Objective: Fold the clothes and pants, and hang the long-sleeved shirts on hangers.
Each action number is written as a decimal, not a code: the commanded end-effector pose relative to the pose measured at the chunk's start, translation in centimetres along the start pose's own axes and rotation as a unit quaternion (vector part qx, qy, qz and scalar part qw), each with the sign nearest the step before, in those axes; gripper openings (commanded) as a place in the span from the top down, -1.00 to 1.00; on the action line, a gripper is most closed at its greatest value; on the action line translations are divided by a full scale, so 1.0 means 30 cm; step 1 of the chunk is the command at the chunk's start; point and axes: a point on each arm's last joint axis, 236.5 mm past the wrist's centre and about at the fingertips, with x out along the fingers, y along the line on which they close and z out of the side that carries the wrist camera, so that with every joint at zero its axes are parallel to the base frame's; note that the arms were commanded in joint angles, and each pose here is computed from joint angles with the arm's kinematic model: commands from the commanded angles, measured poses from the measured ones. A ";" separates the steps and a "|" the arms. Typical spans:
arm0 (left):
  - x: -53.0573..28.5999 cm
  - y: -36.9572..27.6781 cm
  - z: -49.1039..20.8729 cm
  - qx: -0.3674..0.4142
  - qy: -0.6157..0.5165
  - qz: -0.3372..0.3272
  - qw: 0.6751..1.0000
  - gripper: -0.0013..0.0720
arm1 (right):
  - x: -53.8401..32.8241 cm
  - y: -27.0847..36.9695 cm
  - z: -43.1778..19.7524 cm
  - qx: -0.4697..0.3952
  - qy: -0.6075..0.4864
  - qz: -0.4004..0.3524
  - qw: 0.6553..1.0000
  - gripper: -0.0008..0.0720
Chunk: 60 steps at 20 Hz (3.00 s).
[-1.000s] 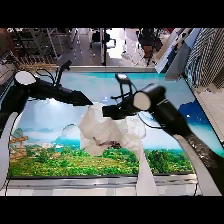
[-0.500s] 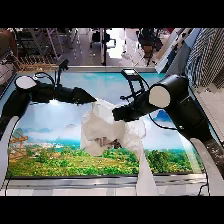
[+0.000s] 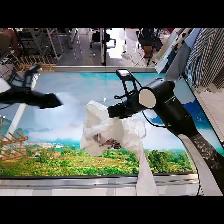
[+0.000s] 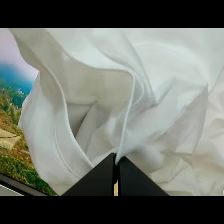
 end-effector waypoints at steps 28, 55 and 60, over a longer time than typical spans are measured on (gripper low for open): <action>-0.189 1.241 -0.662 -0.301 -0.022 0.364 0.881 0.92 | 0.104 0.053 0.040 -0.047 -0.007 0.030 0.998 0.92; -0.139 -0.309 -0.179 0.344 -0.189 -0.397 0.830 0.92 | 0.093 -0.087 0.052 -0.198 -0.002 -0.060 0.978 0.92; -0.150 -0.316 -0.132 0.329 -0.218 -0.397 0.829 0.92 | 0.096 -0.025 0.038 -0.238 -0.002 -0.051 0.970 0.92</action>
